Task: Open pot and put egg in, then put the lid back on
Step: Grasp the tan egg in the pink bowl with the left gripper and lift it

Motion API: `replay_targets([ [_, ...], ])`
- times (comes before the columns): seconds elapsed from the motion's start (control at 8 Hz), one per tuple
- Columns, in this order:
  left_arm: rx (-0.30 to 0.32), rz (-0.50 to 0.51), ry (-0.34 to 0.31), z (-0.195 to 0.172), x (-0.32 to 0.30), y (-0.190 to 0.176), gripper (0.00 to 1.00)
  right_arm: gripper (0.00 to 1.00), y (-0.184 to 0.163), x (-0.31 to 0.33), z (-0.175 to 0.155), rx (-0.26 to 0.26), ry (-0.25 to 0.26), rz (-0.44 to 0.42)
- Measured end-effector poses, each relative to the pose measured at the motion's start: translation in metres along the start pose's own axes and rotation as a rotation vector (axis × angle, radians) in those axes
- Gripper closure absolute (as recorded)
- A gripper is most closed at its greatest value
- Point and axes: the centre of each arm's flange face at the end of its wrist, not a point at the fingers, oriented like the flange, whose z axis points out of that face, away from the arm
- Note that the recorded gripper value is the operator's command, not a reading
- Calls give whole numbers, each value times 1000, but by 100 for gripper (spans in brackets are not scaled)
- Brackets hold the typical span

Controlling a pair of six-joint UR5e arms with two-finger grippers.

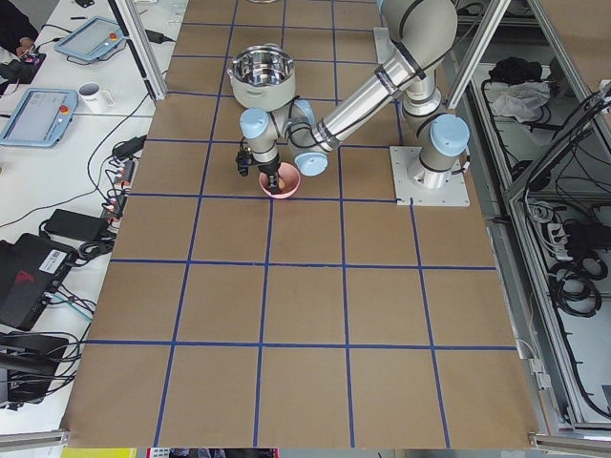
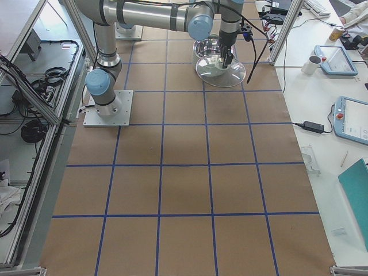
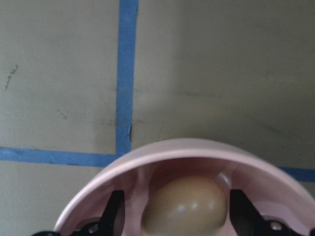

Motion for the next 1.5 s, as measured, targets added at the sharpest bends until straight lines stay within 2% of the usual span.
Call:
replay_targets([
  [0.38,4,-3,0,-2,0,0,67,100,10,1,-11,9,10,-15],
  [0.88,17,-14,-4,-11,0,1,67,100,19,0,-10,6,8,-24],
  [1.12,57,-25,-18,-46,0,1,67,100,16,1,-4,3,0,-32],
  [1.38,107,-11,-36,-103,13,3,66,100,16,3,-3,2,2,-32],
  [1.5,143,22,-48,-133,39,4,65,100,16,4,-3,1,4,-32],
])
